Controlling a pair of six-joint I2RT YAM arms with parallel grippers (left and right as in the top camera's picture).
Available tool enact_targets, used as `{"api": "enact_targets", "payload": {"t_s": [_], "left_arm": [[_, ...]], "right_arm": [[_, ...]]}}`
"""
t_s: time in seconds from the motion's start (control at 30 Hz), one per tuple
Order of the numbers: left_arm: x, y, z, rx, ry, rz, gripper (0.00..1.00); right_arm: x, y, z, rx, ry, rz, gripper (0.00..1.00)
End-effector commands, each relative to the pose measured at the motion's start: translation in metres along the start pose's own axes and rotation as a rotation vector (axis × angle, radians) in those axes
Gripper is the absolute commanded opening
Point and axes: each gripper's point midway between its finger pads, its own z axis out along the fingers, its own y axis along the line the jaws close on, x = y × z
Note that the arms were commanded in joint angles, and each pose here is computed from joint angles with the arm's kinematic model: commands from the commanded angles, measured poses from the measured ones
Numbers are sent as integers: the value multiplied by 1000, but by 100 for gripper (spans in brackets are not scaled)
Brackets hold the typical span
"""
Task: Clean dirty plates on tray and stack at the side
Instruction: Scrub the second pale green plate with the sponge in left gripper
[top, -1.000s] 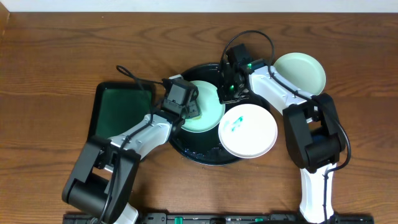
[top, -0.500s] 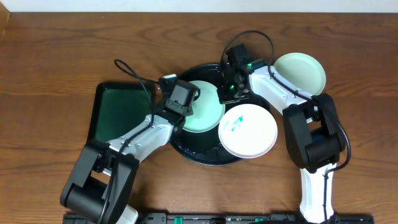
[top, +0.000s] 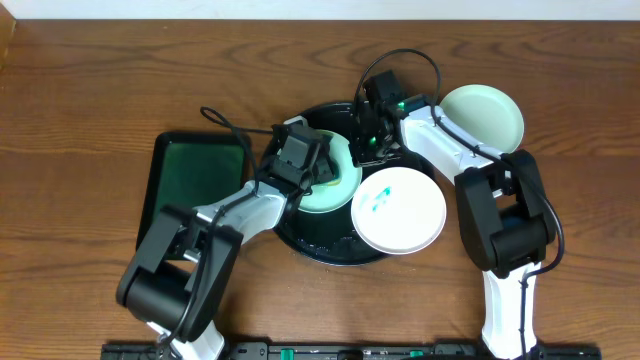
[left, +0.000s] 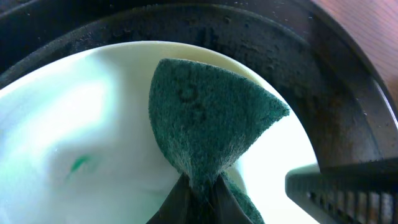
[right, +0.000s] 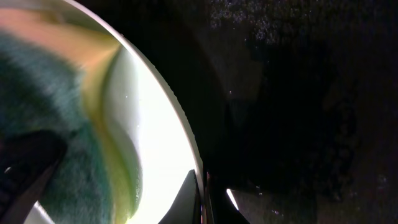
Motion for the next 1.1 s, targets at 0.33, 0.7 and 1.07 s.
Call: {"api": "enact_targets", "payload": {"t_s": [0.33,0.7,1.07], "left_arm": [[-19,99,-23,-538,-88,330,7],[-60,78,-66,-546,-218,413,8],[12,-20,-27,114,113,213,7]], "right_arm": [[17,-22,23,89,67,5,1],[18,-23,23,97,71,6,1],[17,-23,23,96,68,6,1]]}}
